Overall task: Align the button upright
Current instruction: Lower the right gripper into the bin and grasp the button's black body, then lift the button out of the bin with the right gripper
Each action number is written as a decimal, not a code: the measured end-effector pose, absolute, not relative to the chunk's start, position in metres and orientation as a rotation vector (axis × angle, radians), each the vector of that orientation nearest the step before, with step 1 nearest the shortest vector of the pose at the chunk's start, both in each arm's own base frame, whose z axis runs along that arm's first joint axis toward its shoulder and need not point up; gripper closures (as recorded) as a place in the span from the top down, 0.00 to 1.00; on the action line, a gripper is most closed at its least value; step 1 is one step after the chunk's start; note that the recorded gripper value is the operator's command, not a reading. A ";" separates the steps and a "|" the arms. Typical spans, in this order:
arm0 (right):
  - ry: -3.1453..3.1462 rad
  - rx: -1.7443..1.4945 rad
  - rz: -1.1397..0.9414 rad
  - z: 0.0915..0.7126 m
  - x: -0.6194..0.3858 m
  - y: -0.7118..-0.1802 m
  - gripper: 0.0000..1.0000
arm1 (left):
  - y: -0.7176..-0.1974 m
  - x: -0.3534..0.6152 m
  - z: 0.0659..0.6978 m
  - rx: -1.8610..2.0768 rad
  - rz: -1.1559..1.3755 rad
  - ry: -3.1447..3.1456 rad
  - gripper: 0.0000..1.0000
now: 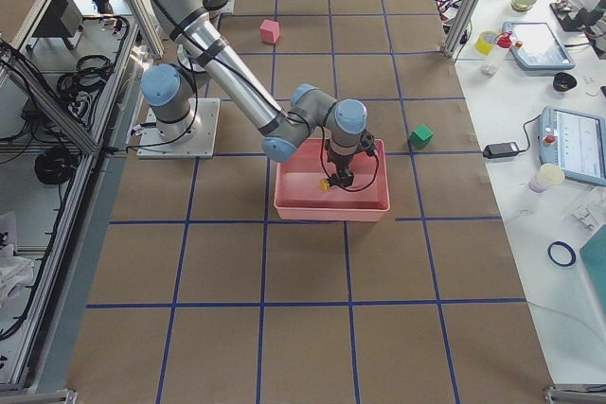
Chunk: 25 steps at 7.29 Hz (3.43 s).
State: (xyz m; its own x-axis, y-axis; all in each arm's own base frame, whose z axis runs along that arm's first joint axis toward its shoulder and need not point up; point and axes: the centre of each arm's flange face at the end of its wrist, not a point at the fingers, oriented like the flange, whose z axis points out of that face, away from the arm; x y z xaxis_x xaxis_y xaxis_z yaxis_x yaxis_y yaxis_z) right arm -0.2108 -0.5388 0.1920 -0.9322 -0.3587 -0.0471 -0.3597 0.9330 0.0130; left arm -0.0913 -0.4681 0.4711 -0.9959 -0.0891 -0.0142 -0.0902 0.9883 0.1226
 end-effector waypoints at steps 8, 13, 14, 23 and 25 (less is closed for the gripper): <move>3.021 -0.658 0.041 0.190 -0.211 -0.540 0.10 | -0.469 -0.092 0.468 -0.134 0.203 3.123 1.00; 3.038 -0.682 0.019 0.202 -0.215 -0.543 0.00 | -0.469 -0.092 0.468 -0.133 0.202 3.121 1.00; 3.051 -0.679 0.003 0.211 -0.215 -0.544 0.00 | -0.469 -0.092 0.468 -0.133 0.203 3.121 1.00; 3.158 -0.424 -0.105 0.375 -0.114 -0.574 0.00 | -0.463 -0.086 0.463 -0.118 0.209 3.063 1.00; 3.159 -0.276 -0.110 0.374 -0.041 -0.583 0.00 | -0.464 -0.086 0.462 -0.124 0.214 3.055 1.00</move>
State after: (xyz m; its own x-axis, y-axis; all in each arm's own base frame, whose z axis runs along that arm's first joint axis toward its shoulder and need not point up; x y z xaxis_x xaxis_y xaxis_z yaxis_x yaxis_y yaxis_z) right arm -0.0407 -0.5831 0.3738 -0.9844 -0.1720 0.0376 -0.1742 0.9825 -0.0659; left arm -0.0856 -0.4637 0.4616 -0.9938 -0.0753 -0.0815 -0.0859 0.9870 0.1360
